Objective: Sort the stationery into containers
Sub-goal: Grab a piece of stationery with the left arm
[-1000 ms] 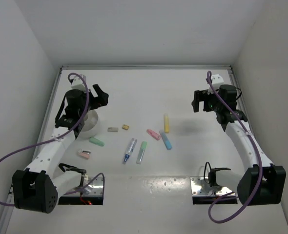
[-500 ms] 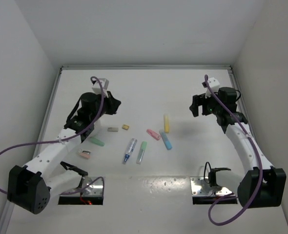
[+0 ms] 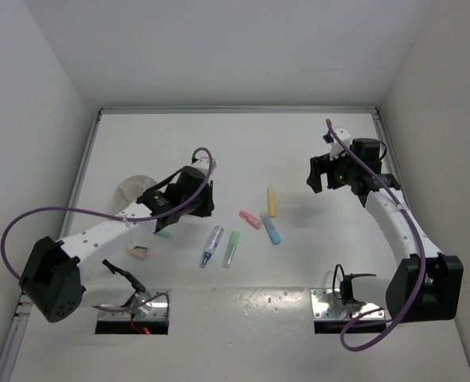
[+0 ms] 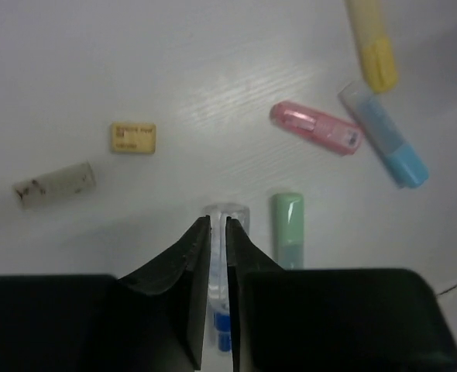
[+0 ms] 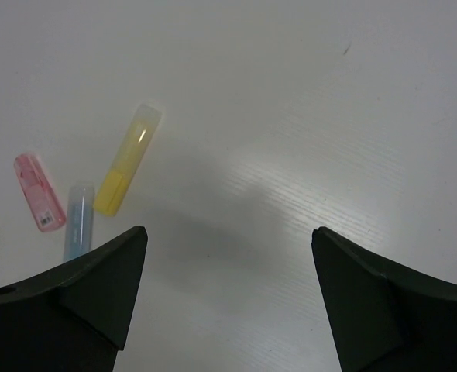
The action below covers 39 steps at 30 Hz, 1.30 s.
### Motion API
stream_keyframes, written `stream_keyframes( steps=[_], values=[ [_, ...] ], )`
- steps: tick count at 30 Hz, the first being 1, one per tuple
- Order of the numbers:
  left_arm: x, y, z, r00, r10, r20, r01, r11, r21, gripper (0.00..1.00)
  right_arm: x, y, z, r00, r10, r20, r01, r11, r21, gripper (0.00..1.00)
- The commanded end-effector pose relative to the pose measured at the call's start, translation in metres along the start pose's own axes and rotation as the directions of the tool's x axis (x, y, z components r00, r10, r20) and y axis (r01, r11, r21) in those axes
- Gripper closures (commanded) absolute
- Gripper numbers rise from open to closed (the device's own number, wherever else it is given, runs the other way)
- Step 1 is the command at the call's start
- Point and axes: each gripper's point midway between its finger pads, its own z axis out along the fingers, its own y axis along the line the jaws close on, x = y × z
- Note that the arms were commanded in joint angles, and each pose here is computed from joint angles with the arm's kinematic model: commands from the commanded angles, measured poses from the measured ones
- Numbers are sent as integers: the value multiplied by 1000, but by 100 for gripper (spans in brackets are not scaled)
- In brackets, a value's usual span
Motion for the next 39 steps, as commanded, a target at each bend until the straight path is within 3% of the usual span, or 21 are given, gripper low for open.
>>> stream_keyframes(
  steps=[1,2,3,4,5,6,10,17,28,36,39],
  values=[
    [32,9,-8,991,-25,-135,9,992,-122,81,-17,-1,-3,999,-22,23,22,1000,-15,13],
    [46,8,-8,984,-72,-163,49,989,-137,81,-16,-3,-3,1000,-22,21,22,1000,-6,13],
    [51,8,-7,983,-84,-163,59,987,-151,71,-16,-3,-3,1000,-22,21,22,1000,-6,13],
    [55,-1,-11,985,-79,-157,57,989,-138,26,-16,-3,-3,1000,-22,21,22,1000,-6,13],
    [58,-4,-17,984,-106,-142,87,987,-138,2,-18,-3,-5,999,-25,29,25,1000,-4,13],
    [58,-8,-22,985,-116,-130,98,986,-137,0,-18,-3,-5,999,-25,29,25,1000,-4,13],
    [76,-15,-37,981,-138,-135,122,985,-126,0,-18,-3,-5,999,-25,29,25,1000,-4,13],
    [149,-2,-30,953,-112,-282,49,974,-222,0,-18,-4,-5,999,-25,27,25,1000,5,13],
    [147,0,0,965,-63,-254,-23,947,-321,11,-24,-5,-8,999,-31,44,31,999,9,13],
    [144,-10,19,966,-33,-255,-46,954,-296,18,-22,-4,-9,999,-28,35,28,1000,7,13],
    [141,-7,28,965,-28,-262,-56,949,-310,25,-22,-4,-9,999,-28,35,28,1000,7,13]
  ],
)
